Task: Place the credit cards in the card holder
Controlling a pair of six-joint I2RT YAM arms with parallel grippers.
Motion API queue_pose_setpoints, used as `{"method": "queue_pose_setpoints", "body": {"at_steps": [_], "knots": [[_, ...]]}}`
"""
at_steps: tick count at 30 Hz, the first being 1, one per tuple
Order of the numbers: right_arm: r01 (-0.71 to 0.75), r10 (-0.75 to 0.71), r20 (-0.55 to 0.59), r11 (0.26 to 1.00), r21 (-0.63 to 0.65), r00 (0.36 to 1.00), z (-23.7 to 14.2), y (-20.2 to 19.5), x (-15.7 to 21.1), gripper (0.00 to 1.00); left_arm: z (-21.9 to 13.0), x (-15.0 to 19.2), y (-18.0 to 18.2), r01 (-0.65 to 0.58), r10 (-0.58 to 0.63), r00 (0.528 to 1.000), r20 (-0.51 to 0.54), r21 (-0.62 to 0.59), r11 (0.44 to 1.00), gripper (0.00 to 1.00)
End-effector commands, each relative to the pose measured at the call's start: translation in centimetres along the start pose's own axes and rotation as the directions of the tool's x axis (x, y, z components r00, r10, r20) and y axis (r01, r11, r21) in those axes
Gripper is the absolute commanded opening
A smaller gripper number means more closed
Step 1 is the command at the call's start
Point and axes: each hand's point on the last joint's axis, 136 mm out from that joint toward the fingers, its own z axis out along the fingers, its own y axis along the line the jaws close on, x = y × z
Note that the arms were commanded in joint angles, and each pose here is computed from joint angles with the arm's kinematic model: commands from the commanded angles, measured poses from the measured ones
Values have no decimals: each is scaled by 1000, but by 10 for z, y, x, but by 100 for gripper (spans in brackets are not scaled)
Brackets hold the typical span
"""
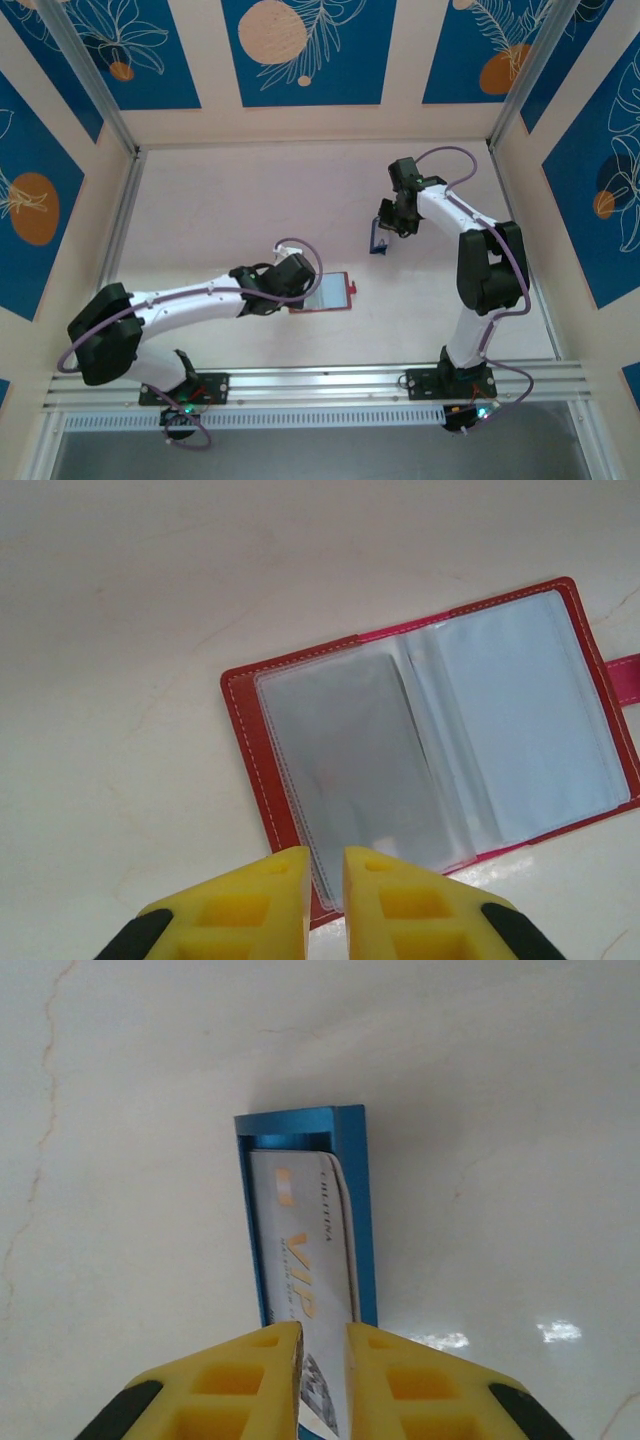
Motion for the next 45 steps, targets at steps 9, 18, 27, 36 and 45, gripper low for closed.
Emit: {"method": "queue_pose_setpoints", "body": {"at_steps": [9, 18, 27, 36, 45], "knots": [[9, -10, -55, 1000, -11, 998, 2, 1, 6, 19, -4, -30, -11, -1, 3, 1000, -26, 87, 996, 16], [-7, -2, -93, 996, -93, 996, 1, 7, 13, 13, -6, -38, -4, 24, -19, 999, -45, 95, 995, 16], [-40, 11, -118, 969, -243, 993, -7, 23, 16, 14, 0, -46, -5, 29, -22, 998, -67, 103, 994, 16], [-60, 22, -133, 957, -283, 991, -7, 27, 11, 16, 9, -50, -11, 38, -27, 995, -92, 127, 991, 16], [-17, -4, -113, 982, -188, 994, 1, 22, 8, 16, 15, -61, -19, 36, -22, 995, -99, 145, 989, 16]]}}
